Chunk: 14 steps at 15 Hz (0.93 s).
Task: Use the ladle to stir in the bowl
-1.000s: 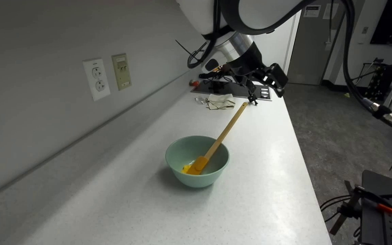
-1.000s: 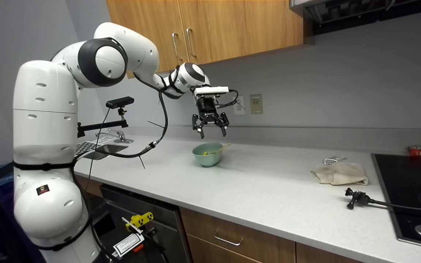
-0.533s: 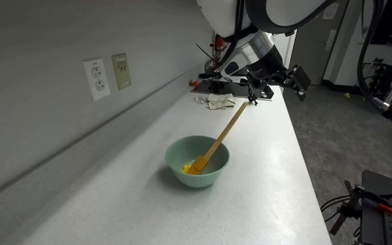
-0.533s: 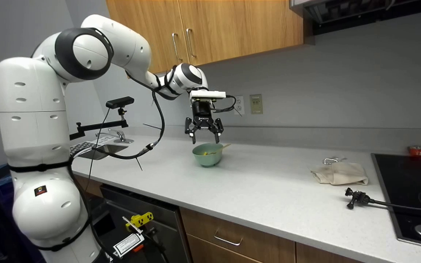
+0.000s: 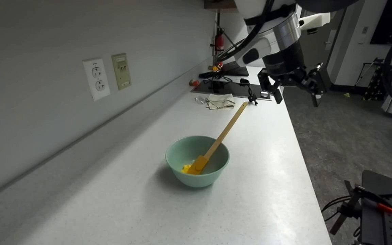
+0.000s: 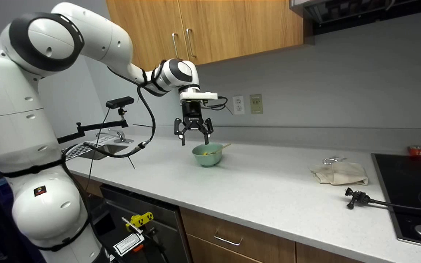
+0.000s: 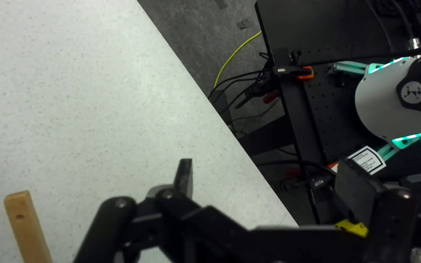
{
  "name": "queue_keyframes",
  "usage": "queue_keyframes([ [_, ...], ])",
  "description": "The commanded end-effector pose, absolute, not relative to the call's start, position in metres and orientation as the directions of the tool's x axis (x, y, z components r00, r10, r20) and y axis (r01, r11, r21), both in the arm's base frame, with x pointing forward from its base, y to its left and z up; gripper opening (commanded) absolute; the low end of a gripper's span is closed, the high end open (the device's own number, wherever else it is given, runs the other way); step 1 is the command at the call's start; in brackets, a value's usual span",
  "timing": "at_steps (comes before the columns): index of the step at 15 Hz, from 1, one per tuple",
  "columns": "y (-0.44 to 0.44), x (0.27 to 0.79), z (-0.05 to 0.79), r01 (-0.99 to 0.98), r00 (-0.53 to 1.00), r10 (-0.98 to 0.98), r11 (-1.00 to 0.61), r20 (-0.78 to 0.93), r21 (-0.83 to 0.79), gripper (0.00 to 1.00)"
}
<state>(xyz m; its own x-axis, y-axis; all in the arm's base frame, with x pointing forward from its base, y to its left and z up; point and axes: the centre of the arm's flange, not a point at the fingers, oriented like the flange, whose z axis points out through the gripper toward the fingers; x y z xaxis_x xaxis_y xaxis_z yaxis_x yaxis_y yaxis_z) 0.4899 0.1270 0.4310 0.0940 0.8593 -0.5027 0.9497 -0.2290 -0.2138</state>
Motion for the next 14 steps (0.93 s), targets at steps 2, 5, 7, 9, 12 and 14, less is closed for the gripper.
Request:
queue_keyframes([
  [2,0.107,0.452,0.465,0.975,0.146,0.931,-0.193,-0.335,-0.11,1.0],
  [5,0.106,0.463,0.483,0.972,0.211,0.957,-0.227,-0.197,-0.058,1.0],
  [7,0.103,0.47,0.495,0.964,0.261,0.96,-0.264,-0.102,-0.017,1.0],
  [9,0.103,0.478,0.502,0.953,0.303,0.953,-0.303,-0.006,0.027,1.0],
  [12,0.11,0.489,0.506,0.939,0.319,0.938,-0.332,0.133,0.088,1.0],
  [14,0.117,0.493,0.508,0.932,0.312,0.93,-0.339,0.191,0.126,1.0],
])
